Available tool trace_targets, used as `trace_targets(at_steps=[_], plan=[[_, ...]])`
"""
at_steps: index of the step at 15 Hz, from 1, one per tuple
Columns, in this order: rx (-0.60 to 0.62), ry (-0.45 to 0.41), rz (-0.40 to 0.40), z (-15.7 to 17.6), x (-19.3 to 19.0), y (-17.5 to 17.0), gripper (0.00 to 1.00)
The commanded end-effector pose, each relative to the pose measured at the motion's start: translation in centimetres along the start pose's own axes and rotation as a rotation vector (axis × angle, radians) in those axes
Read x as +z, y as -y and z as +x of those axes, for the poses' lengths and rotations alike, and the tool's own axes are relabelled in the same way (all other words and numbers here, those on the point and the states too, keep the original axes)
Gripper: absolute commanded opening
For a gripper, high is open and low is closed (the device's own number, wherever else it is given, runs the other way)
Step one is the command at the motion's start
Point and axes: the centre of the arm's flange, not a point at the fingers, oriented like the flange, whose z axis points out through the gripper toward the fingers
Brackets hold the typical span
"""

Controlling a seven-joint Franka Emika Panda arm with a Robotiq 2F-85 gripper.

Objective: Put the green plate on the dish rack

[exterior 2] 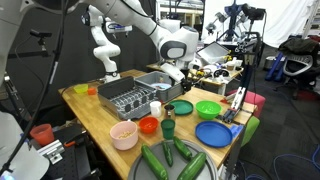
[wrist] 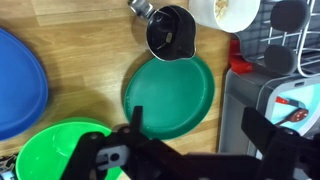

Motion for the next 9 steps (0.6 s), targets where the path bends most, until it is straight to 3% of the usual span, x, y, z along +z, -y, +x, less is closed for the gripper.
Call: trace_targets(at_steps=[1, 2, 9], plan=[[-0.053, 0.072, 0.057, 1.6, 1.1, -0.6, 1.00], [-0.018, 0.034, 0.021, 0.5, 1.1, -0.2, 1.00], [-0.023, 0.048, 0.039, 1.0, 1.5, -0.4, 1.00]])
